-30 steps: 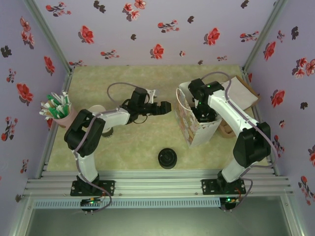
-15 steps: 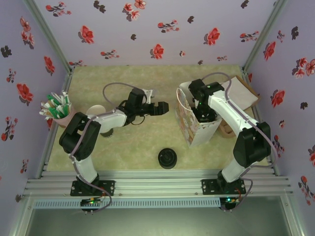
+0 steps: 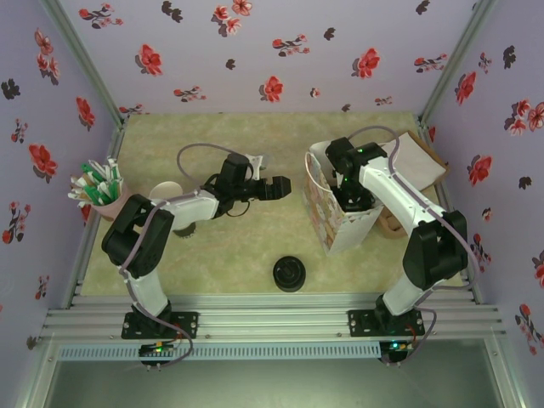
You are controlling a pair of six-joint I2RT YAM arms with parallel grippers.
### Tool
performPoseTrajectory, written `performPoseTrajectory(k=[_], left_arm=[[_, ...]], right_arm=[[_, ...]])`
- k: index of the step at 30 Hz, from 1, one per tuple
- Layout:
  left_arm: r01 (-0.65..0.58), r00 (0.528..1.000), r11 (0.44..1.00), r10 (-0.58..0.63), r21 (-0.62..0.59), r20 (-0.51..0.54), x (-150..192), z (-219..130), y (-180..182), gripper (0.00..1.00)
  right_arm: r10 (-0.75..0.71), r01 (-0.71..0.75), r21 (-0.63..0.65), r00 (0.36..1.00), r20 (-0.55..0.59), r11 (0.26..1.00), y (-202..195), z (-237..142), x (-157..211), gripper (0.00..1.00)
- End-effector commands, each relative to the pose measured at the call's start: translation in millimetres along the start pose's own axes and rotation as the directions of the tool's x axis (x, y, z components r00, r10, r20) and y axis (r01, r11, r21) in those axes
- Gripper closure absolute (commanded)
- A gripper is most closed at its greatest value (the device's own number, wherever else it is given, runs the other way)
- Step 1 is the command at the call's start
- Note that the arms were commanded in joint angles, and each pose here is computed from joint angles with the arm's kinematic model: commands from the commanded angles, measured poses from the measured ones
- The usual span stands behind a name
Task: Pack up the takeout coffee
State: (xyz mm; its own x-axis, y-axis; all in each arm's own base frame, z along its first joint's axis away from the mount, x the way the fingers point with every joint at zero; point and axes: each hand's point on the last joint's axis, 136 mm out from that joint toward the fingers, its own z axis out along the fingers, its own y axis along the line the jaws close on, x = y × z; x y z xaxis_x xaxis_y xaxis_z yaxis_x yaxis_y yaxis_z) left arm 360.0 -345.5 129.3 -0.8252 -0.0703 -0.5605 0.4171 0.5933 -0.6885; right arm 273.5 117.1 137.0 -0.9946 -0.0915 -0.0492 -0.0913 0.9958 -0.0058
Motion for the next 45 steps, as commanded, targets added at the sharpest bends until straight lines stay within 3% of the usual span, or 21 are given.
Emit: performPoseTrajectory(k=[1, 15, 28, 45], left_arm=[[-0.028, 0.999, 1.000, 0.028, 0.003, 0.038, -10.7, -5.7, -4.0, 0.01], [-0.026, 0.999, 1.000, 0.026, -0.002, 0.030, -13.0, -5.4, -4.7, 0.01], [-0.030, 0.999, 1.000, 0.030, -0.004, 0.025, -13.2, -5.5, -5.2, 0.01], [-0.028, 0.999, 1.000, 0.028, -0.003, 0.028, -12.4, -7.5, -5.7, 0.01]], right_arm=[[-0.004, 0.004, -0.019, 1.000, -0.005, 1.000, 1.2, 3.2, 2.1, 0.36], [0.007, -0.008, -0.010, 0.998, -0.054, 1.000, -1.2, 20.2, 6.7, 0.36], [0.033, -0.031, 0.013, 0.992, -0.121, 0.999, -2.2, 63.5, 14.1, 0.37], [0.036, -0.034, 0.016, 0.994, -0.106, 0.999, -3.9, 58.3, 16.4, 0.36]])
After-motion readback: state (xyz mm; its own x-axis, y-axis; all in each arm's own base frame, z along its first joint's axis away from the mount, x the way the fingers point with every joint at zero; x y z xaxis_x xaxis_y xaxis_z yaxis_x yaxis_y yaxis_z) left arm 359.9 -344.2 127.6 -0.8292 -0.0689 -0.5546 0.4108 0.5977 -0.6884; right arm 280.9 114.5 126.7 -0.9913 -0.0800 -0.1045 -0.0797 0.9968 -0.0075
